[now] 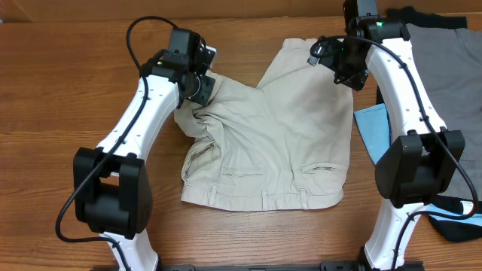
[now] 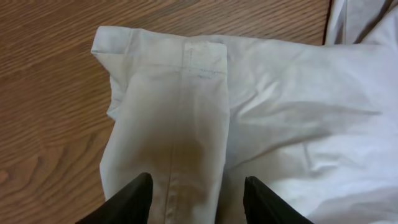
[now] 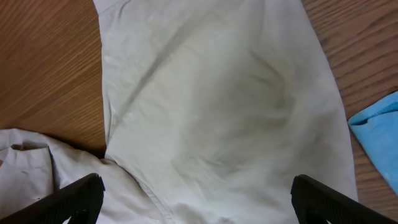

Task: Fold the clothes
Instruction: 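Grasp the shorts' top corners with both grippers and pull them apart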

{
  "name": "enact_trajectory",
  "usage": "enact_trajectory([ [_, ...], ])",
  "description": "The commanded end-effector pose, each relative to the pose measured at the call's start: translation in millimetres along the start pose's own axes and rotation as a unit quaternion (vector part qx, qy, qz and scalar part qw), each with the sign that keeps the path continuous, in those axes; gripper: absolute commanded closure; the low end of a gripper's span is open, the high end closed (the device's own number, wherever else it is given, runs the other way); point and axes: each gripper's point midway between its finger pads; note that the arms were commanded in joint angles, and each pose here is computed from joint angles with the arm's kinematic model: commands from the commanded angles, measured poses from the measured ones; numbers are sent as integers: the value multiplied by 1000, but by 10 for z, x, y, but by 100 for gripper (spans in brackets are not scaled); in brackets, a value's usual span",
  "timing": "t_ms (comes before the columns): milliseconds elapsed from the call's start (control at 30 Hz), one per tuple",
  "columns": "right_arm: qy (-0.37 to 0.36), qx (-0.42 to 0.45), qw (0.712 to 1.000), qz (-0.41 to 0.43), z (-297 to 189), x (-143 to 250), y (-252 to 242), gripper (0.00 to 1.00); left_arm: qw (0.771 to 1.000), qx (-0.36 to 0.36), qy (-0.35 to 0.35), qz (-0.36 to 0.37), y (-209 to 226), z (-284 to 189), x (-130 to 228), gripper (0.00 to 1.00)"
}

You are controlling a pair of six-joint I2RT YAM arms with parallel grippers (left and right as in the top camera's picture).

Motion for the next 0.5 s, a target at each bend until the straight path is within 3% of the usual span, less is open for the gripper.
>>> enact_trajectory([
  [0, -6, 21, 1000, -13, -22, -5, -61, 0, 1000, -1, -16, 14, -8, 73, -107, 47],
  [233, -5, 30, 999, -14, -35, -26, -189, 0, 999, -6, -31, 40, 5, 247, -194, 43],
  [467, -5, 33, 999, -16, -49, -57, -295, 0, 999, -17, -34, 40, 55, 833, -181, 37],
])
Point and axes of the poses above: each gripper's point midway between its finger pads, its own z axis out along the fingers, its own y axis along the line the jaws close on, x = y × z, and after that the axes turned 14 degrees about -z, right-handed
